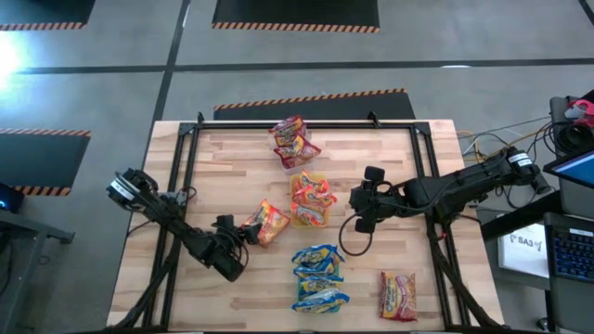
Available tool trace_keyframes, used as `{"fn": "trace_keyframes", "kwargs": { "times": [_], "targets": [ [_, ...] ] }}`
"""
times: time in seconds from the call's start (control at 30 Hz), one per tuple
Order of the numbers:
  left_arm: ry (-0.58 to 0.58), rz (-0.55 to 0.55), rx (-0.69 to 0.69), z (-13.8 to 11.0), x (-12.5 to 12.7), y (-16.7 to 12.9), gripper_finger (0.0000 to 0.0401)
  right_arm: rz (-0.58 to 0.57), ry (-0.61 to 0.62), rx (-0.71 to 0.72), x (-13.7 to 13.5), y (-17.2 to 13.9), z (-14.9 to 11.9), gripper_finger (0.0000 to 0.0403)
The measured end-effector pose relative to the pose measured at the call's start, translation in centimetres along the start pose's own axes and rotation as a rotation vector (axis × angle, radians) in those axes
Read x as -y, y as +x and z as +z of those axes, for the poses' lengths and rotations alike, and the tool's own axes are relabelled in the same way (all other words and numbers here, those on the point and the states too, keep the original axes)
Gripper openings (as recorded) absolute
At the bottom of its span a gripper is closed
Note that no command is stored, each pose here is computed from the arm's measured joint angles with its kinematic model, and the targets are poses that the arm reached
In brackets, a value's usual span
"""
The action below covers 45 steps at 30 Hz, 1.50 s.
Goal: Sort Maruchan noodles
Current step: Put the orange noodle pack into the yellow bin
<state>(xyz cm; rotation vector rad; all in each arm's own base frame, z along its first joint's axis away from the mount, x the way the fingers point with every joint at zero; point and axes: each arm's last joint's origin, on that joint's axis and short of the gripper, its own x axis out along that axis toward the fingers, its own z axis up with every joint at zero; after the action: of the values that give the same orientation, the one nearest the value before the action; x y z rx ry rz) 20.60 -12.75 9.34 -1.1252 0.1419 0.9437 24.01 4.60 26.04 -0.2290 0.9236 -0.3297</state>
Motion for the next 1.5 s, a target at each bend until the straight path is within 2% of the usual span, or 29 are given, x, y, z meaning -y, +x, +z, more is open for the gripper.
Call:
{"fn": "trace_keyframes", "kwargs": {
  "times": [0.2, 0.37, 0.47, 0.6, 0.87, 1.0, 1.23, 1.5],
  "targets": [
    [0.06, 0.012, -0.028, -0.1, 0.5, 0.3, 0.0268, 0.0, 0.0, 0.0, 0.0, 0.0, 0.0, 0.0167],
    [0.165, 0.024, -0.064, 0.0, 1.2, 1.0, 0.0267, 0.0, 0.0, 0.0, 0.0, 0.0, 0.0, 0.0167],
    [0.186, 0.03, -0.073, 0.1, 1.5, 1.5, 0.0254, 0.0, 0.0, 0.0, 0.0, 0.0, 0.0, 0.0167],
    [0.186, 0.034, -0.076, 0.1, 1.5, 1.6, 0.0214, 0.0, 0.0, 0.0, 0.0, 0.0, 0.0, 0.0167],
    [0.176, 0.031, -0.078, 0.1, 1.5, 1.5, 0.0099, 0.0, 0.0, 0.0, 0.0, 0.0, 0.0, 0.0167],
    [0.182, 0.029, -0.076, 0.2, 1.6, 1.5, 0.0068, 0.0, 0.0, 0.0, 0.0, 0.0, 0.0, 0.0167],
    [0.278, -0.033, -0.011, 0.9, 2.5, 0.6, 0.0056, 0.0, 0.0, 0.0, 0.0, 0.0, 0.0, 0.0167],
    [0.386, -0.07, 0.062, 3.1, 3.7, -1.0, 0.0052, 0.0, 0.0, 0.0, 0.0, 0.0, 0.0, 0.0167]
  ]
}}
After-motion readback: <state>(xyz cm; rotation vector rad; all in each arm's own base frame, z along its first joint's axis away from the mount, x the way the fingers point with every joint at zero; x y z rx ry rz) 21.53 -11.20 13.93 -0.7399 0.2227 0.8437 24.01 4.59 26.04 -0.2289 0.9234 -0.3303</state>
